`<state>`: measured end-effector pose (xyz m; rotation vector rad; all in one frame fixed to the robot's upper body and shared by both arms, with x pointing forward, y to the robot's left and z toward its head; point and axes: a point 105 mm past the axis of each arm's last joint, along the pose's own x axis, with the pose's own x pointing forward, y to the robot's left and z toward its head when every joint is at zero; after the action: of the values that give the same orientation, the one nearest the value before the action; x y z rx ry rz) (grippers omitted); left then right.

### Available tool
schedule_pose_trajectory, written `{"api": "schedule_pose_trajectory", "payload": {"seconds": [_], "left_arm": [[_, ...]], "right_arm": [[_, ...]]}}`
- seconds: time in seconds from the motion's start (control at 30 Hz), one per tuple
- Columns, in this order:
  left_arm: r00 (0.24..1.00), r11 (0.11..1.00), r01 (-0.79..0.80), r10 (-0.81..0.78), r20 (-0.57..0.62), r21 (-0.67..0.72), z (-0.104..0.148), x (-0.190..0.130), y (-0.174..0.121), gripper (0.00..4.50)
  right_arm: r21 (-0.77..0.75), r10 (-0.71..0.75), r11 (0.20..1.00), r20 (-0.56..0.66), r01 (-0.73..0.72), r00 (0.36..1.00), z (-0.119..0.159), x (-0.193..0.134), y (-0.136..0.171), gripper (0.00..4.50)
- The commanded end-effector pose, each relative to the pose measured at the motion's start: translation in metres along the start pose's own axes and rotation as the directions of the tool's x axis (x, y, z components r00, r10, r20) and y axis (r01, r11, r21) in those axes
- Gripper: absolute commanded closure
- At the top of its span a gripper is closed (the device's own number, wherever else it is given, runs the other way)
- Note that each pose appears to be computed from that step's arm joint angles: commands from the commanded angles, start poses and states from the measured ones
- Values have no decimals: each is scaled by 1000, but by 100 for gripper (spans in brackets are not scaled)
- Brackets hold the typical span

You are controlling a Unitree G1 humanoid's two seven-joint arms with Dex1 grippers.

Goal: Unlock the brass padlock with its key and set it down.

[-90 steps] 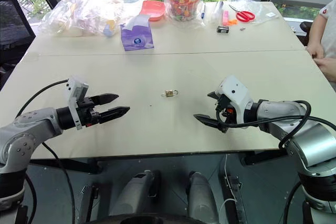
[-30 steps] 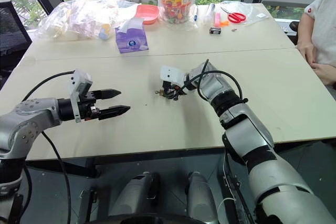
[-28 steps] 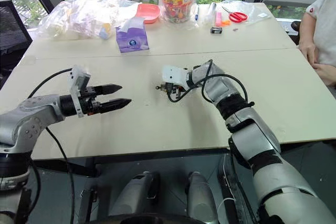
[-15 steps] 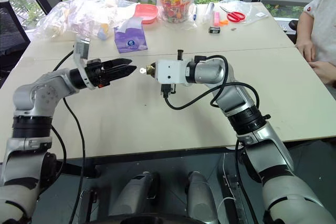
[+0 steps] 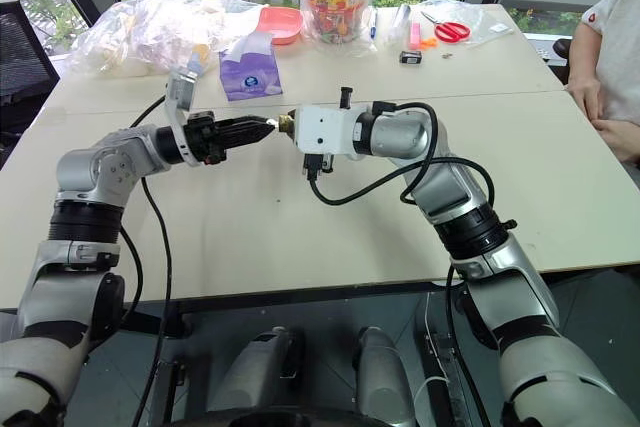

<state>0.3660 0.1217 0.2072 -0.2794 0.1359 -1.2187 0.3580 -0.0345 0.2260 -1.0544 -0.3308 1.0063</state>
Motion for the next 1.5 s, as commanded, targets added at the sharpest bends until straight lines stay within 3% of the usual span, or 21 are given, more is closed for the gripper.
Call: {"api": "schedule_pose_trajectory", "payload": {"seconds": [0.03, 0.07, 0.1, 0.37, 0.5, 0.63, 0.87, 1.03, 1.13, 1.27, 1.5], "left_arm": [[999, 998, 22, -23, 27, 54, 15, 1, -5, 384], [999, 998, 23, -24, 25, 55, 15, 2, -5, 437], [999, 998, 23, -24, 23, 56, 14, 2, -5, 447], [1000, 995, 10, -10, 5, 101, 12, 6, -4, 447], [999, 972, -10, 20, -40, 236, 12, 13, -4, 447], [987, 863, 31, 55, -154, 504, 4, 20, -8, 447], [974, 689, 97, 83, -212, 718, 1, 27, -9, 447], [978, 895, 96, -3, -209, 437, 1, 20, -12, 447], [980, 951, 112, -58, -190, 289, 7, 11, -17, 365], [990, 968, 41, -6, -141, 247, 15, 6, -10, 203], [995, 978, 34, -15, -96, 206, 19, 12, -10, 203]], "right_arm": [[-34, -40, 999, 33, 42, 999, 13, -5, -10, 381], [-34, -41, 999, 34, 42, 999, 13, -5, -10, 381], [-35, -41, 998, 34, 43, 999, 13, -5, -10, 381], [-37, -27, 999, 40, 28, 999, 15, -3, -9, 381], [-30, -3, 1000, 34, 4, 999, 14, -3, -4, 381], [-18, 10, 1000, 24, -10, 1000, 11, -2, -1, 381], [-9, 22, 1000, 9, -21, 1000, 7, -2, 1, 381], [-21, 13, 1000, 5, -13, 1000, 8, -2, 0, 381], [-32, 2, 999, 4, -2, 1000, 8, -2, -2, 381], [-46, -9, 999, 4, 9, 1000, 8, -3, -4, 381], [-61, -19, 998, 19, 20, 1000, 13, -1, -6, 381]]}}
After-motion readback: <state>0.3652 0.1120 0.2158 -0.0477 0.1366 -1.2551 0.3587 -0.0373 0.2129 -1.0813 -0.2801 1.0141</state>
